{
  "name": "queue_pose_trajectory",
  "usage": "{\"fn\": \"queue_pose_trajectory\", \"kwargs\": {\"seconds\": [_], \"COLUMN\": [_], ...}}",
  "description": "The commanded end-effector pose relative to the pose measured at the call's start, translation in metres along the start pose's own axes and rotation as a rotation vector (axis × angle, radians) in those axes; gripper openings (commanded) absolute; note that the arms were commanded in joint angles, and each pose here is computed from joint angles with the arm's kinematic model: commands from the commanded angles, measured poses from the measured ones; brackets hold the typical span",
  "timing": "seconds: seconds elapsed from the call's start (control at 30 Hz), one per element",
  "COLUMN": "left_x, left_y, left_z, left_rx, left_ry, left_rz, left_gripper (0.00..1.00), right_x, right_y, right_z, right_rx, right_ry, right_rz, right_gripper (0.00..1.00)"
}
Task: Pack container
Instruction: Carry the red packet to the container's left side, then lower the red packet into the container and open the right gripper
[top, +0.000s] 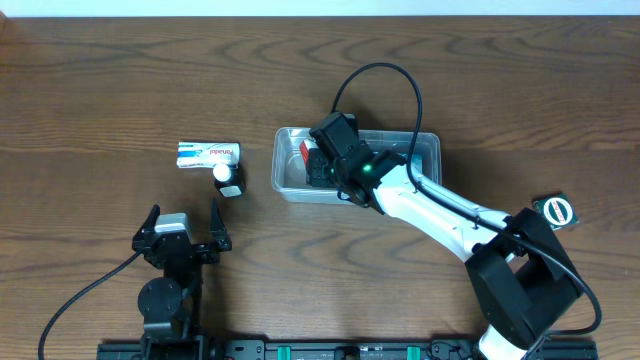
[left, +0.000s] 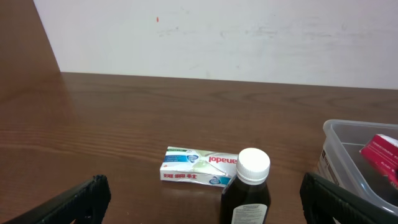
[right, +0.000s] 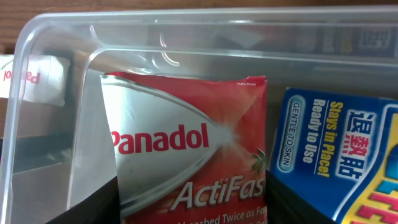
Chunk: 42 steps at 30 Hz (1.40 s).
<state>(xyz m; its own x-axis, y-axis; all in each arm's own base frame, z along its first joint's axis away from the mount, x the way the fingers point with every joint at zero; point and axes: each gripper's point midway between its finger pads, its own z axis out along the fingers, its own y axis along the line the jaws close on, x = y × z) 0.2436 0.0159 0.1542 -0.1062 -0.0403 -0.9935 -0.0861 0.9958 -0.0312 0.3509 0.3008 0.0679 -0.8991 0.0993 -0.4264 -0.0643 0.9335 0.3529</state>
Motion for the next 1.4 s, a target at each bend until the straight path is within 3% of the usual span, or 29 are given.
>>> {"fn": "queue_pose_trajectory", "kwargs": {"seconds": [0.0, 0.83, 1.03, 1.23, 1.37], "left_x": [0.017, 0.017, 0.017, 0.017, 0.017], "left_y": [0.001, 0.001, 0.001, 0.001, 0.001], "left_z": [0.002, 0.002, 0.002, 0.002, 0.002], "left_rx": [-0.004, -0.004, -0.004, -0.003, -0.004], "left_ry": [0.045, 0.045, 0.045, 0.045, 0.045], "left_rz": [0.002, 0.002, 0.002, 0.002, 0.002], "left_gripper": [0.98, 0.98, 0.98, 0.98, 0.98], "right_x": [0.010, 0.010, 0.005, 0.008, 0.013], "right_y": [0.009, 0.006, 0.012, 0.032, 0.045], "right_z": [0.005, 0.014, 0.010, 0.004, 0.002], "right_rx": [-0.004, 0.012, -0.010, -0.114, -0.193], "right_ry": [0.013, 0.003, -0.012, 0.012, 0.029], "right_rz": [0.013, 0.050, -0.040, -0.269, -0.389], "right_gripper": [0.57, 0.71, 0.73, 0.72, 0.65]}}
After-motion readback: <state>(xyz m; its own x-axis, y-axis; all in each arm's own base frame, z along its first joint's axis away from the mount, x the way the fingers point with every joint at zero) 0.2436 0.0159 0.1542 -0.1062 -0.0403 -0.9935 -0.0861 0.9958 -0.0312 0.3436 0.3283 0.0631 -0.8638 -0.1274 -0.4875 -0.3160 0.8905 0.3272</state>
